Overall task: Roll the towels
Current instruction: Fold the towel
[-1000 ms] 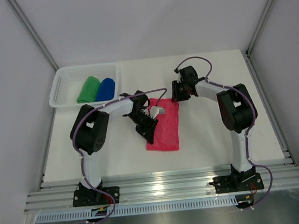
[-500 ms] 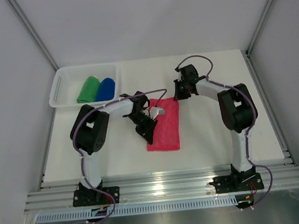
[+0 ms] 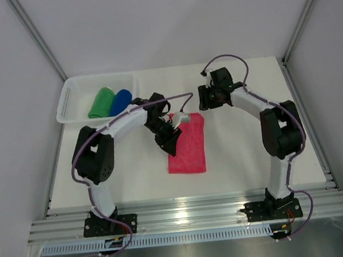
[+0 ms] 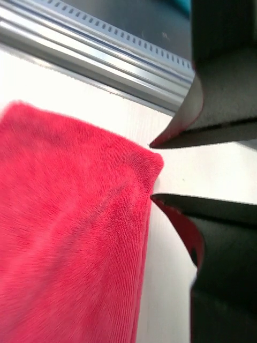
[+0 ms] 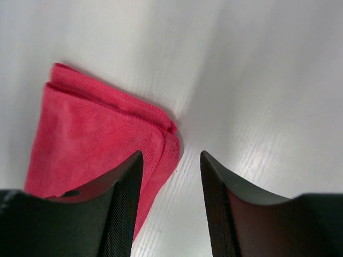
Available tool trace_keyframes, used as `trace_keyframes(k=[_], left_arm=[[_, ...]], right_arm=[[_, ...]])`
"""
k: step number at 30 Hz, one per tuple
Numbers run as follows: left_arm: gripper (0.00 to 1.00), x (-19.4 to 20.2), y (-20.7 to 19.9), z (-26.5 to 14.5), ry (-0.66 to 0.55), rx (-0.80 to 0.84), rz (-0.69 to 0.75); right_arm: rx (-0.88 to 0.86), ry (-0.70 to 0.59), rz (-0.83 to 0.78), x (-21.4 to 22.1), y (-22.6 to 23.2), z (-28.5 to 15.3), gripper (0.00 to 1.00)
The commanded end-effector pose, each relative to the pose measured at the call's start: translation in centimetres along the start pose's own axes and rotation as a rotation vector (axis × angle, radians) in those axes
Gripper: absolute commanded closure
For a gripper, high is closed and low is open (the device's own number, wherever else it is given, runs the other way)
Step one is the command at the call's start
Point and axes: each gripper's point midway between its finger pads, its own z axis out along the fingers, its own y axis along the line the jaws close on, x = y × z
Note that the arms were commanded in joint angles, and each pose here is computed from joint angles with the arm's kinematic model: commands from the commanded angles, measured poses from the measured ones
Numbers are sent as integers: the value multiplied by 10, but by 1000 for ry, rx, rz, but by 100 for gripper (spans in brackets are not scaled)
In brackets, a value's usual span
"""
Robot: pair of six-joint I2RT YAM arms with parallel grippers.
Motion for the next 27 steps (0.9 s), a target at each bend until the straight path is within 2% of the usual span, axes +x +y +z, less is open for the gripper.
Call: trace_keyframes(k=[1,4,6,7,8,10,16,19,27], left_arm=[[56,-31,-39,-52,-132,6,325],[52,-16,-51,-56,-124,8,500],[49,-5,-51,-52,-89,-16,613],[48,5,-55,-42,-54,-10,652],[48,7,-55,-38,-36,-21,689],[48,15,-52,-22,13,-48,771],[41,3,-50,4,41,-139,905],[41,11,-44,19,80,-159,919],[38,33,-20,42,154,-195,834]], right_arm=[[-23,-163,-137,-38,16,-85,50],[-103,-200,-251,-10,32,-121,49],[-127,-281,-310,-6,38,-139,48],[-137,-357,-342,-10,45,-164,46],[-153,-364,-351,7,44,-160,45],[-169,-431,-372,11,50,-179,44],[-213,-416,-379,45,63,-182,43],[-225,-382,-386,60,67,-178,43],[-232,-382,-401,66,70,-182,42]])
